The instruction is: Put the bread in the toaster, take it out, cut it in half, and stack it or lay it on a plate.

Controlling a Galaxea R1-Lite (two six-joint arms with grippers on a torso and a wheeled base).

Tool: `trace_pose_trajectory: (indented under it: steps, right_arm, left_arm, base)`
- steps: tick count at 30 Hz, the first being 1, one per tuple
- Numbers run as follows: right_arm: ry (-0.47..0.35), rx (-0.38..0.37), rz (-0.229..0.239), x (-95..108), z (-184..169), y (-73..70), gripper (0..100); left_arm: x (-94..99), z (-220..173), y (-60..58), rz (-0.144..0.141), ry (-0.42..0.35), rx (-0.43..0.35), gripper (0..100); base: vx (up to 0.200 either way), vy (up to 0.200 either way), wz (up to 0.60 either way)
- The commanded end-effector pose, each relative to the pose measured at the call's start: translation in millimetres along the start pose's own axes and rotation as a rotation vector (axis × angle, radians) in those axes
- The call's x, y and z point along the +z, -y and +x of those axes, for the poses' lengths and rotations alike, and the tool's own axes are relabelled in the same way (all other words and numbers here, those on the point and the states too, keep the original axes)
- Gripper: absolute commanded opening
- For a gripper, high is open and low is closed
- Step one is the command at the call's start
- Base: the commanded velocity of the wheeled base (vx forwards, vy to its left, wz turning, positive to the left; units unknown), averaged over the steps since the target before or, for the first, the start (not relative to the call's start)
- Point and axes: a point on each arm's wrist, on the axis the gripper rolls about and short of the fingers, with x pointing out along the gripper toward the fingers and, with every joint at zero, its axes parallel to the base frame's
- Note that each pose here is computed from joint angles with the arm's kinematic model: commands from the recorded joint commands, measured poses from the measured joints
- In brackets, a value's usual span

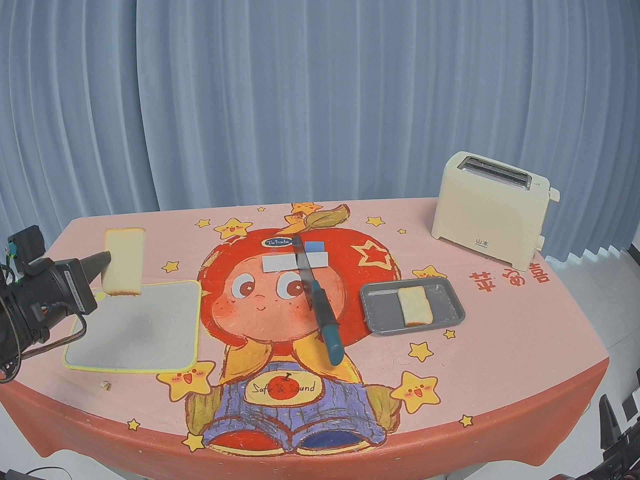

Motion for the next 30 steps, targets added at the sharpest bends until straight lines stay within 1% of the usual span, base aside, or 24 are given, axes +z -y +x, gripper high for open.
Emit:
trace_pose_trajectory:
  steps: [1,9,26,30]
  right_arm:
    - [-0.002,0.000,0.000,-5.3,0.1,-0.1,100]
    - [-0.002,0.000,0.000,-5.3,0.1,-0.1,100]
    - [-0.001,0.000,0.000,-5.2,0.1,-0.1,100]
    - [-0.002,0.000,0.000,-5.3,0.1,-0.1,100]
  left_arm:
    - [-8.9,-1.5,1.8,0.001,-0.033,-0.031,0]
    - [-14.4,-0.4,1.0,0.004,-0.055,-0.031,0]
    - [-14.7,-1.5,2.1,0.009,-0.053,-0.045,0]
    - [-12.4,-1.7,3.2,0.010,-0.042,-0.051,0]
  base:
    - [0.000,-0.200,0.00]
    - [0.000,-0.200,0.00]
    - [0.000,-0.200,0.00]
    - [0.000,0.000,0.00]
